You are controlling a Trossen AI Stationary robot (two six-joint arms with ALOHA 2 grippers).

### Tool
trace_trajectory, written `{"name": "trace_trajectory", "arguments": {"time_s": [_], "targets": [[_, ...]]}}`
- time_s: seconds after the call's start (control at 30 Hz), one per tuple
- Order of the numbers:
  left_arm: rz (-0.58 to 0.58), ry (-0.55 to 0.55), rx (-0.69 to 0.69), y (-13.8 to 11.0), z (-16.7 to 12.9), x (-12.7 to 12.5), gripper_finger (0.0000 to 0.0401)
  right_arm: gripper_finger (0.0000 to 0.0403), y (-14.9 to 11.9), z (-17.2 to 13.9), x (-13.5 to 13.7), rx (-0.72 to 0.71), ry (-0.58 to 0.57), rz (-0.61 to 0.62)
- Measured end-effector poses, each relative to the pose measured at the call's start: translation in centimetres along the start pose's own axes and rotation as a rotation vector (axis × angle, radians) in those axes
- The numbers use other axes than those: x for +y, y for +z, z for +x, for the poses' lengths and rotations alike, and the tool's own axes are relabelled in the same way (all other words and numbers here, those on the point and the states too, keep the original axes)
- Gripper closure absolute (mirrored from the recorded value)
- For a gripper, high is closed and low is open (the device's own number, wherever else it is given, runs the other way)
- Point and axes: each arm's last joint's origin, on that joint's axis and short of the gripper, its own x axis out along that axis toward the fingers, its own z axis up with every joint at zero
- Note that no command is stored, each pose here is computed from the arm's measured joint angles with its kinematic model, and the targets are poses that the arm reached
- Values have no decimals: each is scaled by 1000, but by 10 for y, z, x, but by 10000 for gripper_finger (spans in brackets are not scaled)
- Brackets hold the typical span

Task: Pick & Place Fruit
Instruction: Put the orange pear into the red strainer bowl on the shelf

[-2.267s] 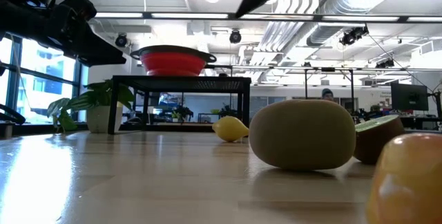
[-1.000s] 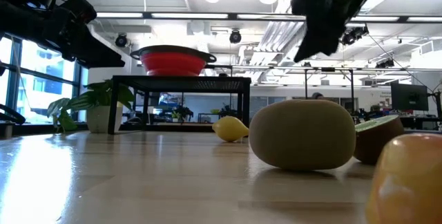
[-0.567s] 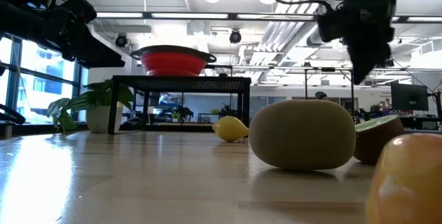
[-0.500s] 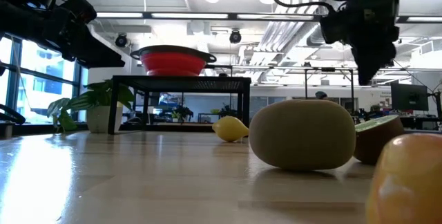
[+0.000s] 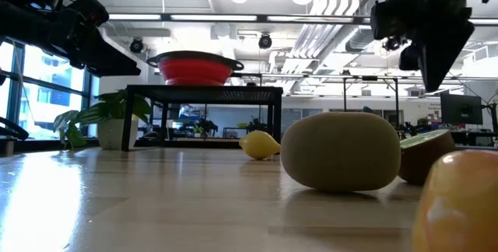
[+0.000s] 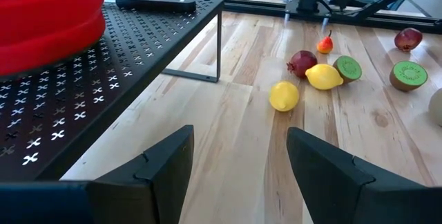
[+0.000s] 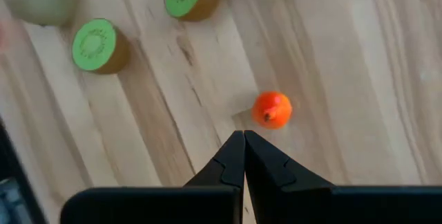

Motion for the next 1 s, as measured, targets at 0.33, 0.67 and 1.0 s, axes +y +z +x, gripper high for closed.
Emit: {"name": "trace_trajectory", "arguments": {"time_s": [0.33,0.67,1.0], "targets": [[0,0,0,0,0,0,173,338,-3,1,6,-55,-96,5],[0,1,0,0,0,0,173,182,-7,2,11,-76,-147,-134],[3,5,0,0,0,0,173,189,-6,2,11,-82,-156,-136]]}}
